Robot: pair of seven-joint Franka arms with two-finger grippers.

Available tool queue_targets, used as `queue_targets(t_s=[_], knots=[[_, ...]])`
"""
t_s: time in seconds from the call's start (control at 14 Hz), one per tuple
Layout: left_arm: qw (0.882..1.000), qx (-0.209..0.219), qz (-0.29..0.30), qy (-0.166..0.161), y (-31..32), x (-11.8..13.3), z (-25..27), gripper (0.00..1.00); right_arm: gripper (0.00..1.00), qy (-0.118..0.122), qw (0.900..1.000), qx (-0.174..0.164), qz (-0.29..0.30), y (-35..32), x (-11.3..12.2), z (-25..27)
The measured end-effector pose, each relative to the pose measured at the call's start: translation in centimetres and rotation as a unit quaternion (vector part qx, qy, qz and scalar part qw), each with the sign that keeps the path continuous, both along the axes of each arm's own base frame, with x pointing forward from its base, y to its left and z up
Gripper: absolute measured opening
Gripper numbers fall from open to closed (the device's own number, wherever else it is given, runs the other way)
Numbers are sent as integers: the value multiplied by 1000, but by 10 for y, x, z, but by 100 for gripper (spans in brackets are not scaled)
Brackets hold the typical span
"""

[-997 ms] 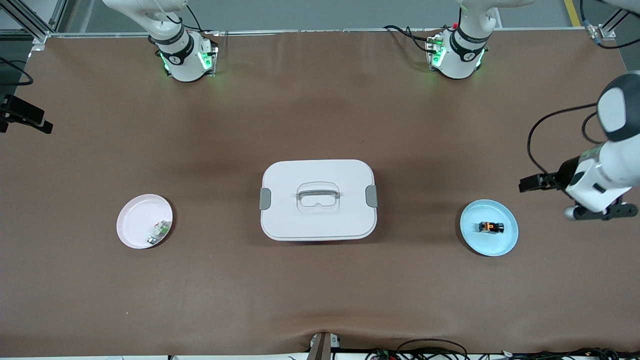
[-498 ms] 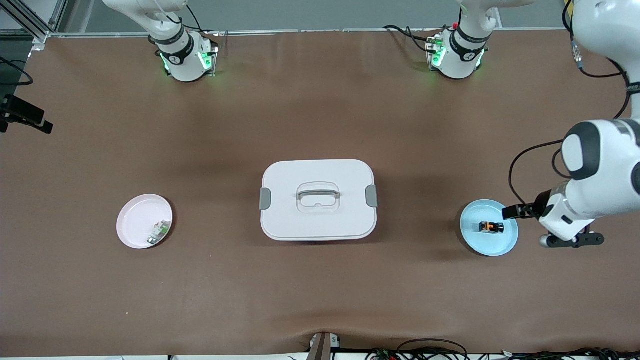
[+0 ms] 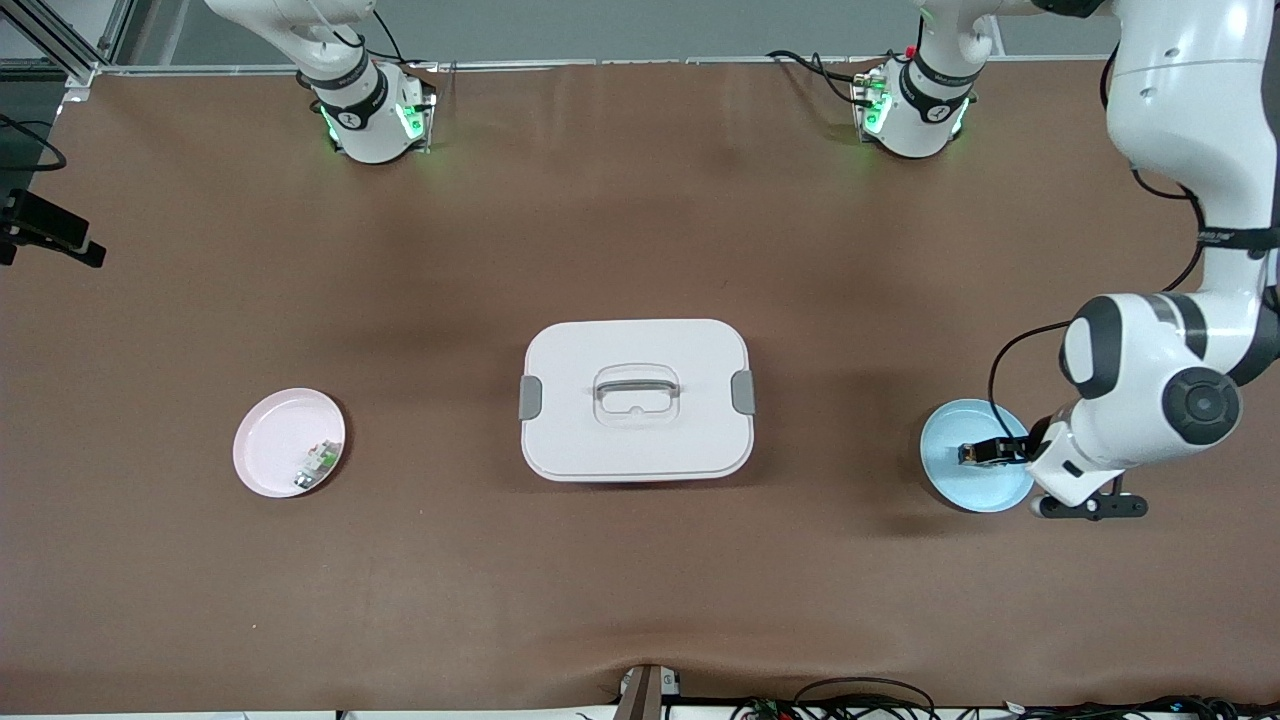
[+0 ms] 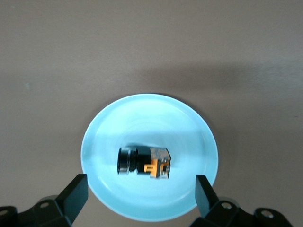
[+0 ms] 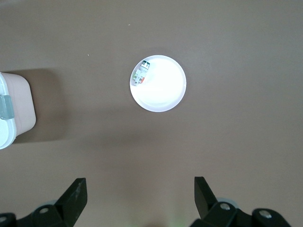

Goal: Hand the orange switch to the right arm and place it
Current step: 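Move the left gripper down over the orange switch on the blue plate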

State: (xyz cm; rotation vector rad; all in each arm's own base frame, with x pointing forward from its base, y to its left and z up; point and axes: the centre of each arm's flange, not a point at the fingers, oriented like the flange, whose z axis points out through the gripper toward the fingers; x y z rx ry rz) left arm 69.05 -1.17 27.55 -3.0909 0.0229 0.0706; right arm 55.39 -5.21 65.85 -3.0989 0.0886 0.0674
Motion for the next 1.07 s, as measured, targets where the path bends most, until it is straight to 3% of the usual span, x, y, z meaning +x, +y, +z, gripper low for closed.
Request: queue_targets(t_s=[1.07], knots=[[999, 8, -46, 10, -1, -11, -60, 100, 100, 0, 1000, 0, 0, 0, 0, 0]])
